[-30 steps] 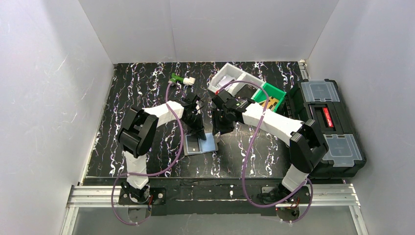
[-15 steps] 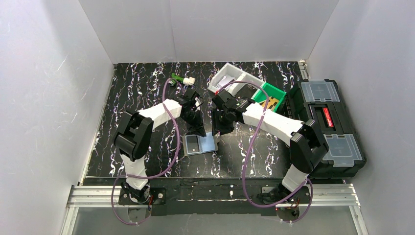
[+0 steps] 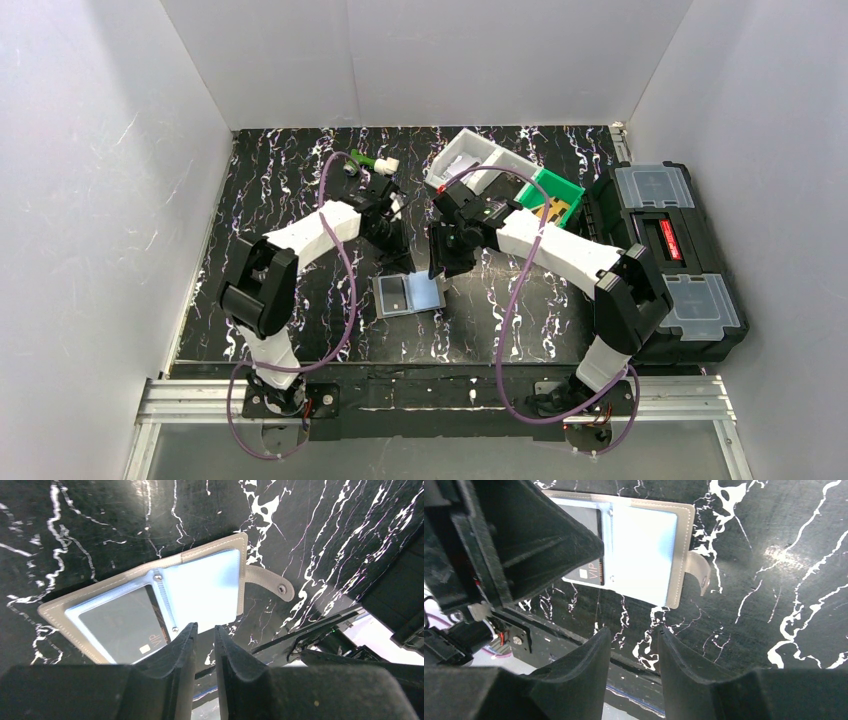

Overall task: Take the credit cards out of the card holder
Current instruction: Remove the credit card from the card holder.

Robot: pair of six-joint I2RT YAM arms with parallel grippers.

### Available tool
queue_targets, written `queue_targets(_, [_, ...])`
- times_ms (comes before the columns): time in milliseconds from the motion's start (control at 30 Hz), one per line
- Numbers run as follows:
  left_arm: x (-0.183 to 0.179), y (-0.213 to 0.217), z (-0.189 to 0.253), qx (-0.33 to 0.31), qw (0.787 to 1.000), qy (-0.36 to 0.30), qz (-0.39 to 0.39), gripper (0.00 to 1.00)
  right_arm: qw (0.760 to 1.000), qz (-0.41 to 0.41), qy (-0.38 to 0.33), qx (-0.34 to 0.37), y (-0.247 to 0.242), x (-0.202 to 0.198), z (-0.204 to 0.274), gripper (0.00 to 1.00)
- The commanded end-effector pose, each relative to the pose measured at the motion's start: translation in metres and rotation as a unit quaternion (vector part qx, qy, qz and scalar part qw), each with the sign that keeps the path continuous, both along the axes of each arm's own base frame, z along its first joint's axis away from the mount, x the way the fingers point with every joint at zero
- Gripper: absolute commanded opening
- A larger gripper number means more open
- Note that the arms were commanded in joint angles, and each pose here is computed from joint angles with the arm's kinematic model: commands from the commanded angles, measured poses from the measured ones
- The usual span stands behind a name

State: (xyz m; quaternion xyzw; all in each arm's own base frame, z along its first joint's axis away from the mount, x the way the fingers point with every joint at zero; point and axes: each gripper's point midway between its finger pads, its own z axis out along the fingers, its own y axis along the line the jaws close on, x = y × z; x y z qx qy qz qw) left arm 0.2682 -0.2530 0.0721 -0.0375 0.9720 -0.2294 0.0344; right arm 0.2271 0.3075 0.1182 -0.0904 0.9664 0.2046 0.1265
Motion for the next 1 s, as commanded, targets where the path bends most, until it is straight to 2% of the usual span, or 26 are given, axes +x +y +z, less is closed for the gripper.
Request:
queue_targets(0, [0.001,0.026,0.026,0.008,0.999,-0.032,0.017,0.19,0.998,0.012,-0.002,0.057,0.023,0.005,0.024,0.48])
queue_targets(200, [-0.012,0.055,0.019,0.024,0.999,-0.024,0.036,0.19,0.992,0.038,0.053,0.105,0.055,0.001,0.008,0.48])
queue_targets(500, [-0.022,0.069,-0.007,0.046,0.998,0.001,0.036,0.13,0.984,0.041,0.12,0.126,0.078,0.004,-0.028,0.47])
queue_targets(967, [-0.034,0.078,-0.038,0.069,0.997,0.022,0.039,0.07,0.98,0.022,0.15,0.126,0.077,0.009,-0.057,0.46])
